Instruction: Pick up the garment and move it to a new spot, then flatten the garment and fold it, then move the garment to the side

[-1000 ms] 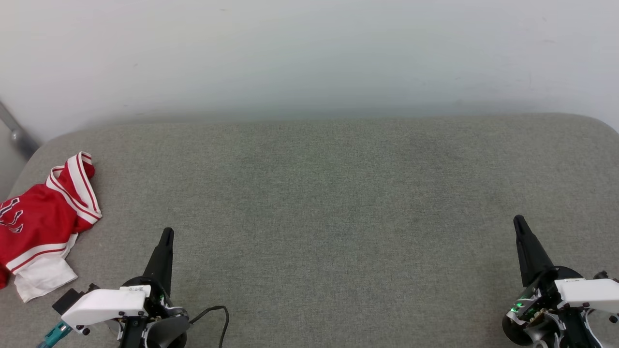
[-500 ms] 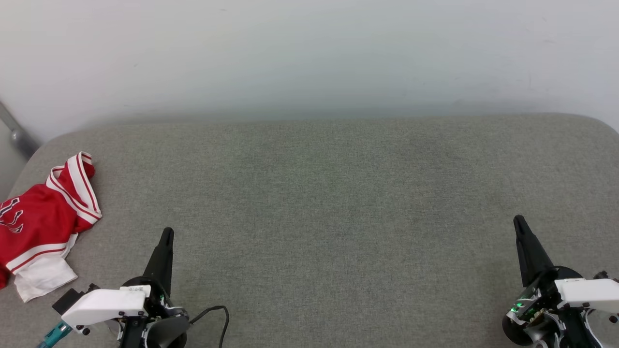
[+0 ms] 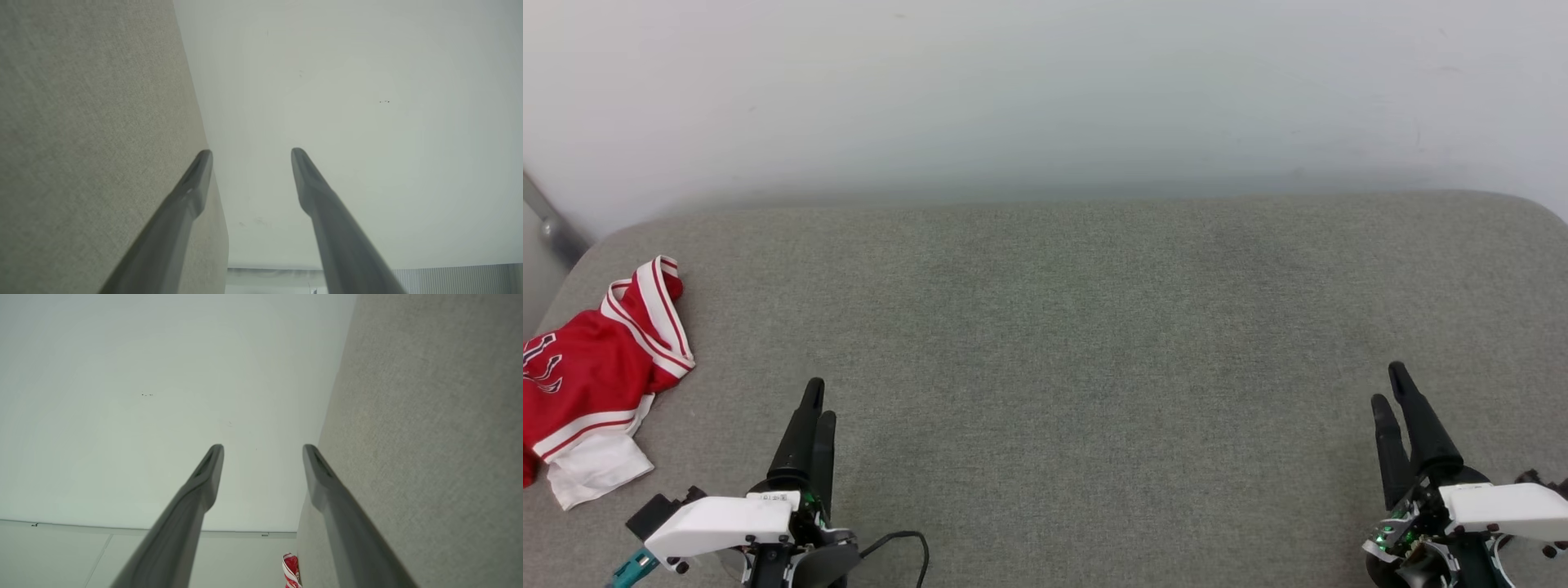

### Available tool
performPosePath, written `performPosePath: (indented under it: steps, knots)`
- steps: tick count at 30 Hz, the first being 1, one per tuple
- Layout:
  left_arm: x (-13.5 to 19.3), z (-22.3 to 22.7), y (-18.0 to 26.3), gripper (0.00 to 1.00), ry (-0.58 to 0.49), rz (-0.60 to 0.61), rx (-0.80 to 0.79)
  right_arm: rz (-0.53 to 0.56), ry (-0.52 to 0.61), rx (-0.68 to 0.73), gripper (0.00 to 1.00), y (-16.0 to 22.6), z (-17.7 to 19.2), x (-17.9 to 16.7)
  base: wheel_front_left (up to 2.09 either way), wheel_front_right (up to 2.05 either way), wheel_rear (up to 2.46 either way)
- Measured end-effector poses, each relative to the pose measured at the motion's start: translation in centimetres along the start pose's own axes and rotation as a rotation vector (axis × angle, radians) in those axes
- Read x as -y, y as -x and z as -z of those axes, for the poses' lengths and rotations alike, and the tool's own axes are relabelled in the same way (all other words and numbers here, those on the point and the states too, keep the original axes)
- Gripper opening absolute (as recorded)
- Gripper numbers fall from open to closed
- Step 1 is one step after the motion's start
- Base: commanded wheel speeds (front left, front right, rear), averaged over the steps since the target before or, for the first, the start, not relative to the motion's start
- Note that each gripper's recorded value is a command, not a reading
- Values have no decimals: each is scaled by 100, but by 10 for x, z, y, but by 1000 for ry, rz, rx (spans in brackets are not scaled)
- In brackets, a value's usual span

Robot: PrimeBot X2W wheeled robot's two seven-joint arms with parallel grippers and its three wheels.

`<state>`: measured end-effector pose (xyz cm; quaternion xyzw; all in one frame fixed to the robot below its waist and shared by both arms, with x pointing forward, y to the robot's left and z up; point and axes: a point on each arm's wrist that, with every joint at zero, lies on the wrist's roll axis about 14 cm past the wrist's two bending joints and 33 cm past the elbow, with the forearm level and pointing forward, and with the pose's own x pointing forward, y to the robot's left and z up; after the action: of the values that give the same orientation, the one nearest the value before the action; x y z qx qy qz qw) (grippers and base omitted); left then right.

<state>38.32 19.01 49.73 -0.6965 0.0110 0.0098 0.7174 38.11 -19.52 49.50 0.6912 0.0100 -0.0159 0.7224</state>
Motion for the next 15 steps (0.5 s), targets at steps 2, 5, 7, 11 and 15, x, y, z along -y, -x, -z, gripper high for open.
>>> performPosePath:
  steps: [2,5,7,11,15]
  knots:
    - [4,0,-1,100,-19,11,5,-6,23,-1,100,0,2,-2,0,0,0]
    - [9,-1,-1,100,-61,27,13,-14,74,2,100,-1,2,-5,0,0,0]
    - [13,-1,-2,100,-97,38,17,-23,113,1,100,-2,3,-8,0,0,0]
    - [19,2,-2,100,-187,56,15,-37,212,6,100,-2,3,-13,0,0,0]
    - [22,6,-2,100,-300,67,9,-55,321,10,100,-3,4,-19,0,0,0]
